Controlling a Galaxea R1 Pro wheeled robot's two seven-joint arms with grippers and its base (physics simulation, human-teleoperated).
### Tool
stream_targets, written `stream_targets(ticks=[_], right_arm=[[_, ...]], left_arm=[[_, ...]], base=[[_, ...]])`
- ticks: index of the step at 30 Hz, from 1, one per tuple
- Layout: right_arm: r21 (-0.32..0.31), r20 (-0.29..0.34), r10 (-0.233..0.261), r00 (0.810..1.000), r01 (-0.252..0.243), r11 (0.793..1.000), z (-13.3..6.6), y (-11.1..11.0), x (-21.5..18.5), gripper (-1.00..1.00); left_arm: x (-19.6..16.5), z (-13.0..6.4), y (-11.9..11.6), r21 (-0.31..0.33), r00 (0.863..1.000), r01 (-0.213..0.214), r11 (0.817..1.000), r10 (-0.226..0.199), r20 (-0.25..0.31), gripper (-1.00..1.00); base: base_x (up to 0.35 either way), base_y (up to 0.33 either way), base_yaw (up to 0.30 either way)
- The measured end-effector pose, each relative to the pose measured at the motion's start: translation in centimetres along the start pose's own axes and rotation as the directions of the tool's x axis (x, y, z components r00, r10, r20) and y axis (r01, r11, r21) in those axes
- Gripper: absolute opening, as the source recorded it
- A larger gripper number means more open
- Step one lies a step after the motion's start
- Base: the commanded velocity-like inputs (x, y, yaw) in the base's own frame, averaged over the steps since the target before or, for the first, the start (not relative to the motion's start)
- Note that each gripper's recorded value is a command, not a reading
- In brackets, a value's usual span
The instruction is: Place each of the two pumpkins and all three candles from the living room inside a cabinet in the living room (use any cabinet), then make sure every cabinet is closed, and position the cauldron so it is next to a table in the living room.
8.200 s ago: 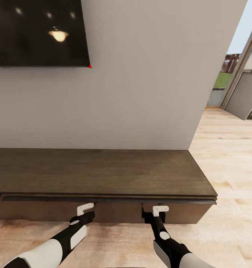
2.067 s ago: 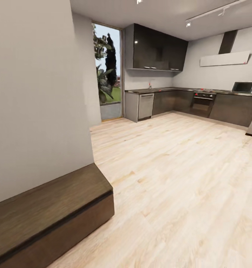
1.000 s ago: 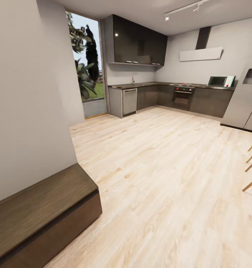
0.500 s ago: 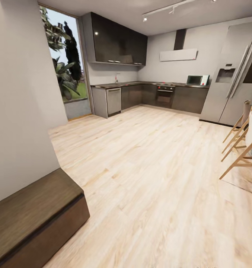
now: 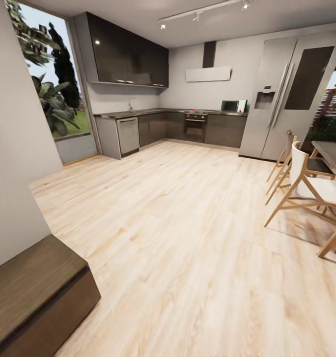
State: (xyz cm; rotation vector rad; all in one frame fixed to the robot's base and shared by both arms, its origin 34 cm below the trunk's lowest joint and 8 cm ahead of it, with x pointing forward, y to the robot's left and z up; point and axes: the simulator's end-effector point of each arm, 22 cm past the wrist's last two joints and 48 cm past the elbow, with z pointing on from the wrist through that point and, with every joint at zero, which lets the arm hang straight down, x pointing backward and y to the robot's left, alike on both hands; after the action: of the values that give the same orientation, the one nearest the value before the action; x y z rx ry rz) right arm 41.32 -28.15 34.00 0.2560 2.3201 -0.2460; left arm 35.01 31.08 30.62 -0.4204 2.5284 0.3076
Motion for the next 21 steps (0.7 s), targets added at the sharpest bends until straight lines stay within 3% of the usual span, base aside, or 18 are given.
stream_targets(ticks=[15, 21], right_arm=[[-0.001, 0.005, 0.001, 1.000, -0.001, 1.000, 0.01, 0.03, -0.22, 1.00], [-0.001, 0.007, 0.001, 1.000, -0.001, 1.000, 0.02, 0.03, -0.31, 1.00]], left_arm=[[-0.21, -0.01, -0.05, 0.001, 1.000, 0.001, 1.000, -0.001, 0.005, 1.00], [-0.25, 0.00, -0.08, 0.002, 1.000, 0.001, 1.000, -0.001, 0.005, 1.00]], base=[[-0.002, -0.001, -0.300], [-0.179, -0.124, -0.300]])
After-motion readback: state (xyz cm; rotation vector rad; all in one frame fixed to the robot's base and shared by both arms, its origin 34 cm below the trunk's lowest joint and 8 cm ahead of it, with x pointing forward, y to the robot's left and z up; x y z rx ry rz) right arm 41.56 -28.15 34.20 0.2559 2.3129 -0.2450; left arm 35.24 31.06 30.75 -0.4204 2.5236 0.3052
